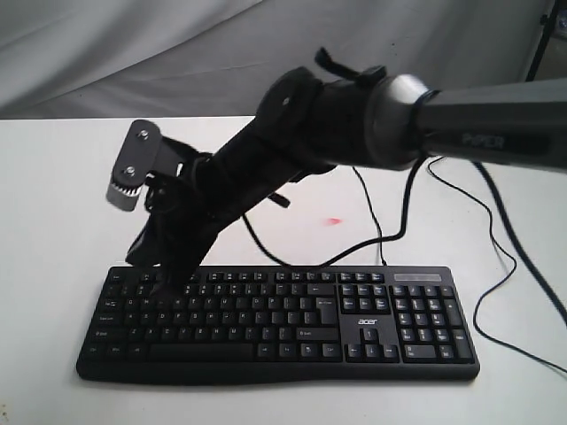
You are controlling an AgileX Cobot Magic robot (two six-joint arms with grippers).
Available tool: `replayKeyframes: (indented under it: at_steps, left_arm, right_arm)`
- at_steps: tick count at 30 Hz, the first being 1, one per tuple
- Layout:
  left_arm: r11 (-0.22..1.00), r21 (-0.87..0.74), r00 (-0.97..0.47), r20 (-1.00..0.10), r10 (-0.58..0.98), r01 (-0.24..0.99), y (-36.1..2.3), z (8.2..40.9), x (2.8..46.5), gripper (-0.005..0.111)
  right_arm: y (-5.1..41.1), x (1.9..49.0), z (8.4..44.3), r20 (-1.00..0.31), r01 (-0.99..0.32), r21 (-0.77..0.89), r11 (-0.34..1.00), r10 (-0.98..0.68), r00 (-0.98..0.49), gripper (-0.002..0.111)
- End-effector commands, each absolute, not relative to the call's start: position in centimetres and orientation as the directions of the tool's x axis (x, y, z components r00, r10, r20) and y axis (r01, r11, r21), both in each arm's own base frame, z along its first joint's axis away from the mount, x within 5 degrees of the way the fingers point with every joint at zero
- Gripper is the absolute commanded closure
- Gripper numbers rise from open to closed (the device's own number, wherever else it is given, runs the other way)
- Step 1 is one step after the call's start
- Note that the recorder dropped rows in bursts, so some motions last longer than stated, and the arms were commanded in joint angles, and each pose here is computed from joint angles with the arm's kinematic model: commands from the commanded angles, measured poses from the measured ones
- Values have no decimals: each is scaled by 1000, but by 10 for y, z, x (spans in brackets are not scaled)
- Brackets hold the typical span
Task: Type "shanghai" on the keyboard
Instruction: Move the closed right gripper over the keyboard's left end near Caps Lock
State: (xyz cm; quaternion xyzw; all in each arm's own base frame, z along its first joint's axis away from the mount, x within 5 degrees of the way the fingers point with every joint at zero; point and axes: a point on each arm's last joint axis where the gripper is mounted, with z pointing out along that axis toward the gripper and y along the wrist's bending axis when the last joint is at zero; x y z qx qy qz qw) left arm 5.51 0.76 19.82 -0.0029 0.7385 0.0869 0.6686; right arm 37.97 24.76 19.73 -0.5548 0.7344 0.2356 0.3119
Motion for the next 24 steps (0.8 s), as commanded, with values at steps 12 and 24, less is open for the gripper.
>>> replayKeyframes:
  at_steps: [12, 24]
  left_arm:
    - [986, 121, -110, -988, 108, -116, 7, 197, 56, 106]
    - [986, 121, -110, -988, 108, -116, 7, 197, 56, 106]
  right_arm:
    - [286, 369, 160, -697, -960, -24, 277, -694, -183, 108]
    - [286, 373, 137, -672, -954, -22, 300, -711, -208, 108]
